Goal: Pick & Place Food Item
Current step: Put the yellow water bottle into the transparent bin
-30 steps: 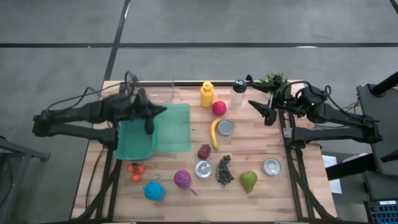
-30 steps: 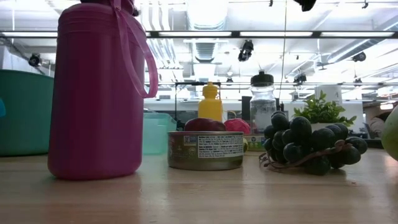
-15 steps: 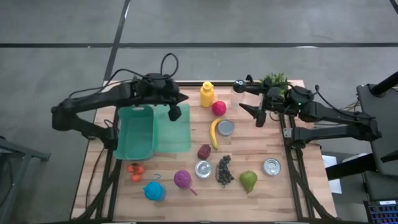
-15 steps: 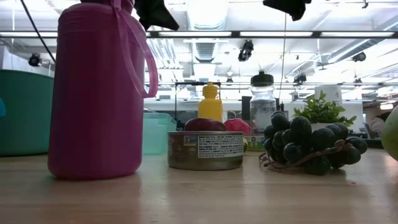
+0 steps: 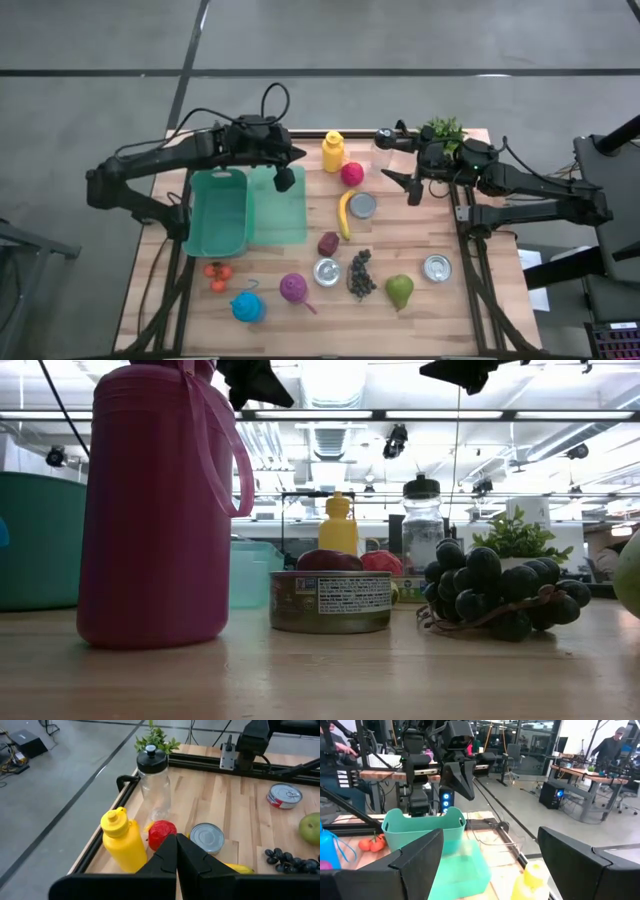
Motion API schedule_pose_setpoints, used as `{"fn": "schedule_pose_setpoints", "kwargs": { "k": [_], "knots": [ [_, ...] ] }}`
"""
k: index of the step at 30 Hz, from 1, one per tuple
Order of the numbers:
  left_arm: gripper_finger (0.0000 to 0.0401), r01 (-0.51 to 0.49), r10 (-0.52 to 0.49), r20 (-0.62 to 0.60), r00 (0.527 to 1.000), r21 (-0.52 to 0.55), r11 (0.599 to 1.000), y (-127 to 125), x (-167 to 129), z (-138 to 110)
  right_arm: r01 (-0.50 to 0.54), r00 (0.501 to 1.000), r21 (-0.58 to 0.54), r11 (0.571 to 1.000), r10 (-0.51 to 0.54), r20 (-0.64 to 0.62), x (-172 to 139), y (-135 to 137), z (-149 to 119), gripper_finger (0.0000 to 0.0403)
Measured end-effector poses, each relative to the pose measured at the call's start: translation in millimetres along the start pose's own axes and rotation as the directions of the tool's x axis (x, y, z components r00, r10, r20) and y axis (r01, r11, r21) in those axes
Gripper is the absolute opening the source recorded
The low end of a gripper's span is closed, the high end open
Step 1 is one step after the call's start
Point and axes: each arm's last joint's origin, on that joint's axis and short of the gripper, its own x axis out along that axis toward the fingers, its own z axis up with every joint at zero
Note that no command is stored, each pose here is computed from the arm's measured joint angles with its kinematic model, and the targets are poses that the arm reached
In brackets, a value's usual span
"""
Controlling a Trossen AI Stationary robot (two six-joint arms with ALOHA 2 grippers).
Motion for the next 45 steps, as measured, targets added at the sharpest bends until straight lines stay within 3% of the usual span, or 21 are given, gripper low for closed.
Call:
{"fn": "schedule_pose_setpoints", "kwargs": {
  "k": [12, 19, 28, 37, 40, 45],
  "knots": [
    [0.0001, 0.052, -0.053, 0.048, 0.997, 0.023, 0.998, 12, 17, 3, -0.001, 1.0, 0.002, 1.0, 0.001, -0.005, 1, 0, -1, 0.0323],
    [0.0001, 0.007, -0.007, -0.009, 1.0, -0.009, 1.0, 33, 47, -4, -0.002, 1.0, 0.002, 1.0, 0.002, -0.008, 1, 0, -1, 0.0323],
    [0.0001, -0.003, 0.002, -0.045, 0.999, -0.023, 1.0, 43, 91, 9, -0.003, 1.0, 0.002, 1.0, 0.003, -0.015, 2, 0, -2, 0.0323],
    [0.0001, 0.013, -0.014, -0.104, 0.995, -0.008, 1.0, 45, 105, 16, -0.003, 1.0, 0.002, 1.0, 0.003, -0.017, 3, 0, -2, 0.0323],
    [0.0001, 0.02, -0.026, -0.103, 0.994, -0.056, 0.998, 44, 98, 18, -0.003, 1.0, 0.002, 1.0, 0.003, -0.019, 4, 0, -3, 0.0323],
    [0.0001, 0.008, -0.045, -0.127, 0.991, -0.283, 0.959, 46, 86, 20, -0.003, 1.0, 0.002, 1.0, 0.003, -0.02, 4, 0, -3, 0.0323]
  ]
}}
